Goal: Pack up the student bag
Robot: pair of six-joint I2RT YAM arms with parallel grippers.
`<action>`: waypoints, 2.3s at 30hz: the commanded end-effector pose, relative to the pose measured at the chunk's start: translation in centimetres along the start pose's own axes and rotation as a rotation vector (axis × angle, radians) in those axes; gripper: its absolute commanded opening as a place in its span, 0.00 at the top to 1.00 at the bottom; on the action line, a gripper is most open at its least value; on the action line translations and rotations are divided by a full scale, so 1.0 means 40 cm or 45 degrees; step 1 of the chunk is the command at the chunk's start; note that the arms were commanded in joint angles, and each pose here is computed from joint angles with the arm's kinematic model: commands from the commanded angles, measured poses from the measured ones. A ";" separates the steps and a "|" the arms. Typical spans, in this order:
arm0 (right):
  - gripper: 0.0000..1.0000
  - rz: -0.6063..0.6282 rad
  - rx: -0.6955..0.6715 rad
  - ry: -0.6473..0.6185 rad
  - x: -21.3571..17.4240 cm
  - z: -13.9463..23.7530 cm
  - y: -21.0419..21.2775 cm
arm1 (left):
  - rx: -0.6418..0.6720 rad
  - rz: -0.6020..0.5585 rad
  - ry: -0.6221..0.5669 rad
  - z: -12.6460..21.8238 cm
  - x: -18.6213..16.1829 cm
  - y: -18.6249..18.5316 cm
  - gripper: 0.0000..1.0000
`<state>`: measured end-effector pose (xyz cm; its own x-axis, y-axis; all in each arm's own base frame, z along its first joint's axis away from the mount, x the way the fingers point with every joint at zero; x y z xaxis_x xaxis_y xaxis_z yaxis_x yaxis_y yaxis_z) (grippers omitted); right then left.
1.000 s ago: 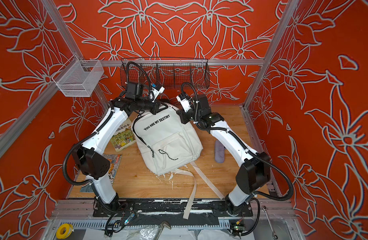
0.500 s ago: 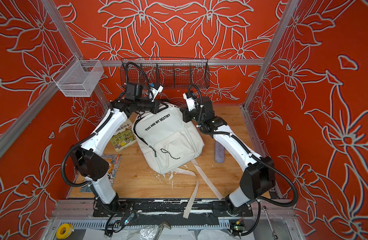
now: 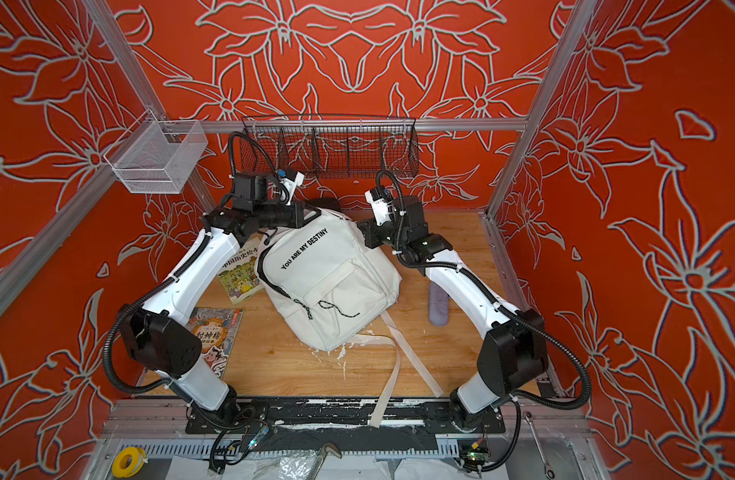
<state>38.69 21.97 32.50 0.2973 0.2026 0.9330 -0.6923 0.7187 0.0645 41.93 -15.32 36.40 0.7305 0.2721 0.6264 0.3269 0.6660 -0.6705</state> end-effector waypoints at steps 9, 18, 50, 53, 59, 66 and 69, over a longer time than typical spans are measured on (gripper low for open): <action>1.00 -0.149 -0.243 0.288 -0.163 -0.005 -0.125 | -0.021 0.268 -0.516 0.204 0.160 0.030 1.00; 1.00 -0.176 -0.255 0.369 -0.221 -0.019 -0.159 | -0.004 0.423 -0.526 0.204 0.114 0.108 1.00; 0.53 -0.023 -0.182 0.522 -0.155 -0.188 -0.277 | 0.182 0.809 -0.184 -0.074 -0.240 0.328 0.65; 0.49 -0.003 -0.193 0.493 -0.143 -0.156 -0.237 | 0.314 0.754 -0.172 -0.046 -0.248 0.336 0.36; 0.46 0.065 -0.162 0.535 -0.153 -0.138 -0.102 | 0.528 0.693 -0.122 0.046 -0.233 0.366 0.07; 0.45 0.042 0.031 0.585 -0.191 -0.193 0.129 | 0.643 0.845 -0.156 0.193 -0.205 0.494 0.07; 0.44 0.040 0.144 0.608 -0.201 -0.218 0.238 | 0.672 0.940 -0.175 0.245 -0.201 0.556 0.07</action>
<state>37.16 30.51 22.95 0.4929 0.5404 0.6819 -0.7593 0.6498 0.0338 38.53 2.65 21.38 0.5338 0.8109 0.2396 -0.4848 0.5257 -0.6990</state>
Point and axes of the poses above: each gripper's point midway between its finger pads, its own z axis back along the fingers, its own y axis along the line the jaws close on, x = y × z, the point moved 5 cm from there along z, back along the fingers, and after that the axes turned 13 degrees about z, right-handed, at the moved point
